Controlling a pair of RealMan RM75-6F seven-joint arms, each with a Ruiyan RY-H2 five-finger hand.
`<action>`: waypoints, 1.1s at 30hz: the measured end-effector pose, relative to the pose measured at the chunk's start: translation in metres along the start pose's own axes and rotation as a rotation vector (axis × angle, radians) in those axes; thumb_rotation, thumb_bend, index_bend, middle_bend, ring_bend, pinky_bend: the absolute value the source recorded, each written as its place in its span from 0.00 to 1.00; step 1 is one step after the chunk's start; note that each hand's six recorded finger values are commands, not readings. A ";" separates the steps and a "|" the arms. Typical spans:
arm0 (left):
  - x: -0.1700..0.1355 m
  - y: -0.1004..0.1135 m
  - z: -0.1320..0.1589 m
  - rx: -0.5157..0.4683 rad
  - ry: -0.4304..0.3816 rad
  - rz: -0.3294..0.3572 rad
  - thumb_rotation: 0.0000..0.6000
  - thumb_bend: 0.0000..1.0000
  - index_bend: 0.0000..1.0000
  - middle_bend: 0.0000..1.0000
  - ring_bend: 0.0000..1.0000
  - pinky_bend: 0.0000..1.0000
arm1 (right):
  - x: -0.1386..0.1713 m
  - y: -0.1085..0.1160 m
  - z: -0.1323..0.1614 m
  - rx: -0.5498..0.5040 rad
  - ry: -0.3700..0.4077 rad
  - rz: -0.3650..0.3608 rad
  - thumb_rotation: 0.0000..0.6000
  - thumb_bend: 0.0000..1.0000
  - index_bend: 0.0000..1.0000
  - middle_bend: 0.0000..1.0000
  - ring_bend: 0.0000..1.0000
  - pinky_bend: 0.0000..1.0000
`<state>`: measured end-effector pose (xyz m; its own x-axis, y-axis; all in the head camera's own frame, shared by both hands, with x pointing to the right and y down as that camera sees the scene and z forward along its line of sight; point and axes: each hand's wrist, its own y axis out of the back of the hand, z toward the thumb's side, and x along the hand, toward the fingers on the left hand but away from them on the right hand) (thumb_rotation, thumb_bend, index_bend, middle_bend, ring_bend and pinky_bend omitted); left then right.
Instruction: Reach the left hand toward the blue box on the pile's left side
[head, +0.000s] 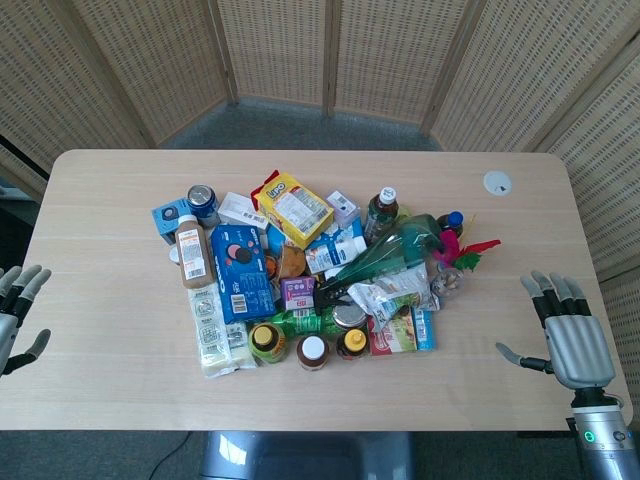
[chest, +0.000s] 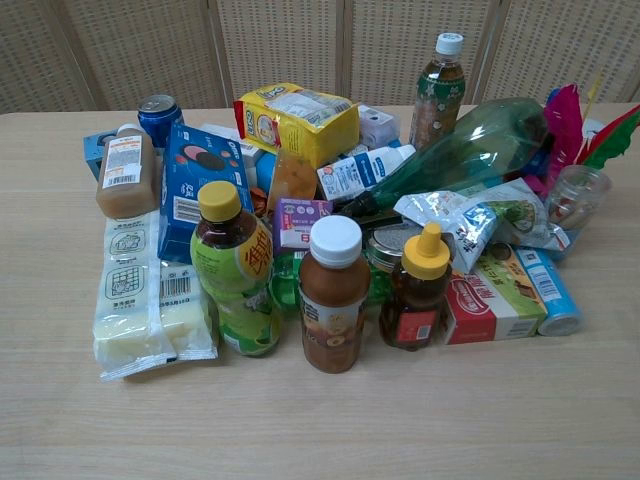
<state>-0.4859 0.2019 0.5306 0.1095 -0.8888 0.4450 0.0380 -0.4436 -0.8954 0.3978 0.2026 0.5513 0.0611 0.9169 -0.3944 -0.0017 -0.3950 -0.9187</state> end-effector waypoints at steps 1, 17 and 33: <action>0.001 -0.001 0.001 -0.002 -0.003 -0.003 1.00 0.43 0.00 0.00 0.00 0.00 | 0.000 0.000 0.000 0.002 -0.002 0.000 0.58 0.18 0.05 0.04 0.00 0.00; 0.039 -0.012 0.021 0.062 -0.144 -0.051 1.00 0.41 0.00 0.00 0.00 0.00 | 0.002 0.000 -0.002 -0.009 -0.009 -0.013 0.58 0.18 0.05 0.04 0.00 0.00; 0.118 -0.079 0.109 0.152 -0.380 -0.095 1.00 0.40 0.00 0.00 0.00 0.00 | 0.010 0.014 -0.020 0.018 -0.069 -0.036 0.57 0.18 0.04 0.04 0.00 0.00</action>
<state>-0.3677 0.1441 0.6519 0.4564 -0.7264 0.5138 0.2088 -0.4739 -0.8555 0.4182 0.2051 0.5353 -0.0072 0.9324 -0.3614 -0.0184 -0.3615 -0.9322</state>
